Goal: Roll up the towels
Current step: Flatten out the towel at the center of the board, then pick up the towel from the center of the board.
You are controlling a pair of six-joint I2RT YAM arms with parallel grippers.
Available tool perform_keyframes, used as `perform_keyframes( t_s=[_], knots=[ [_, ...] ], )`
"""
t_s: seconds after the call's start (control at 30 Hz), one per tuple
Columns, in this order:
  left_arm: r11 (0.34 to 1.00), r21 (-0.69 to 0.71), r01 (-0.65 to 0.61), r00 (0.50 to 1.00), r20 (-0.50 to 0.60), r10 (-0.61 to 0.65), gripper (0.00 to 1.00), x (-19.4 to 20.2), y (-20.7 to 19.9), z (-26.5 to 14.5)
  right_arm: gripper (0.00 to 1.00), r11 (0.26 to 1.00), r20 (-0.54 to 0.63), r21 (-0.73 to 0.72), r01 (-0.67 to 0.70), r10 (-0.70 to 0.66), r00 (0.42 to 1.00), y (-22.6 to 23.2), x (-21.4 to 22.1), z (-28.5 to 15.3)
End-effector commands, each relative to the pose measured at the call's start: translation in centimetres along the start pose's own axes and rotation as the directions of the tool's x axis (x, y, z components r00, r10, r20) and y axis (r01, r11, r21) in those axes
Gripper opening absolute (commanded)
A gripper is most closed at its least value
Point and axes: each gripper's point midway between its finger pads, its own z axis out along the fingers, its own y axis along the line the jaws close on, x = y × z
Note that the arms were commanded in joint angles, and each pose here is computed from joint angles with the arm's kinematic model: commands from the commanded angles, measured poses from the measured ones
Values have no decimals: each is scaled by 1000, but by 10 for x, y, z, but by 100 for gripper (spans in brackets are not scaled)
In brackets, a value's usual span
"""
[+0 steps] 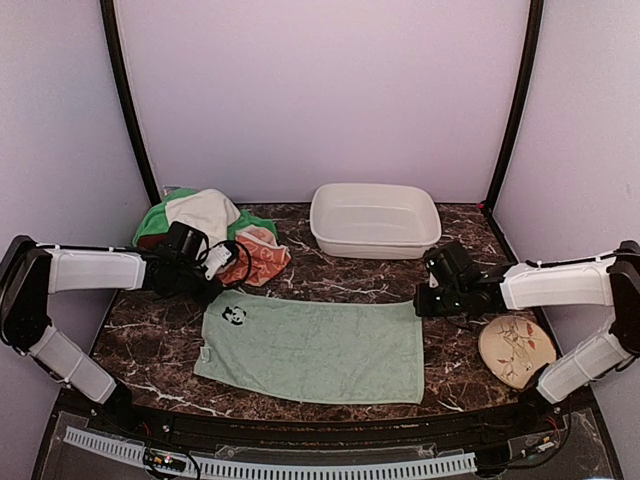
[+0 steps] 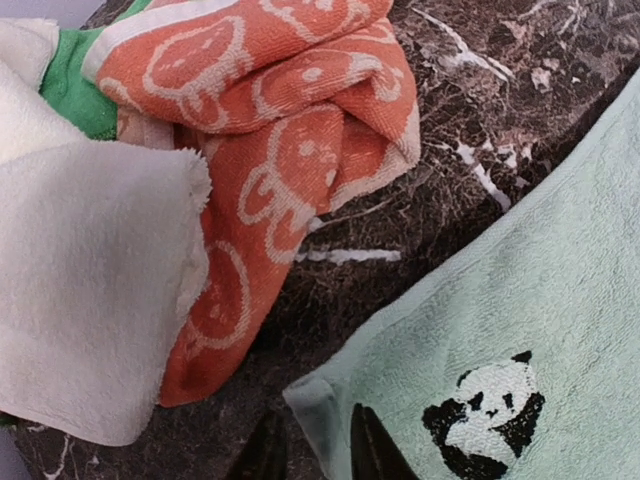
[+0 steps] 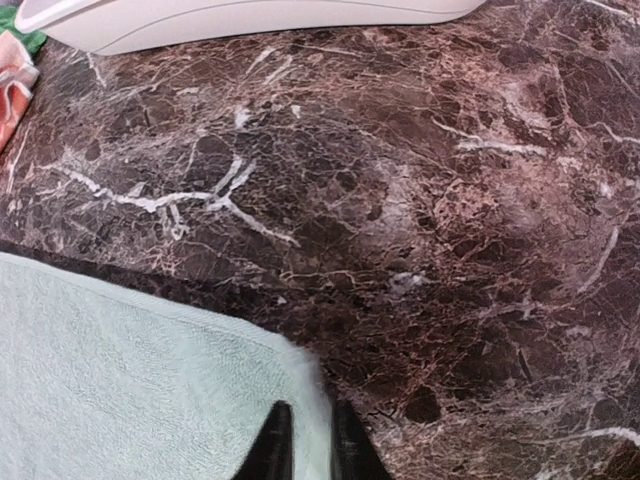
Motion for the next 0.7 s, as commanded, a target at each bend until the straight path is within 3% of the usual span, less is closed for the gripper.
perform_keyframes(
  t_s=[0.0,0.13,0.27,0.5,0.67],
  knots=[
    [1000,-7,-25,1000,17,25,32,3,9,-9,23,999,-1,-35,20,-20,1000,6,-19,0],
    [998,28,-59,998,23,59,41,-7,20,-16,38,998,-6,-57,40,-40,999,8,-37,-10],
    [982,124,-143,989,38,140,39,-21,11,-18,49,990,-34,-81,111,-114,993,17,-44,-13],
    [898,345,-272,953,-36,302,35,7,-23,5,51,977,-162,-133,165,-185,969,22,-20,5],
    [861,384,-334,921,-60,384,34,26,-29,18,47,973,-247,-108,205,-226,943,14,-4,21]
  ],
)
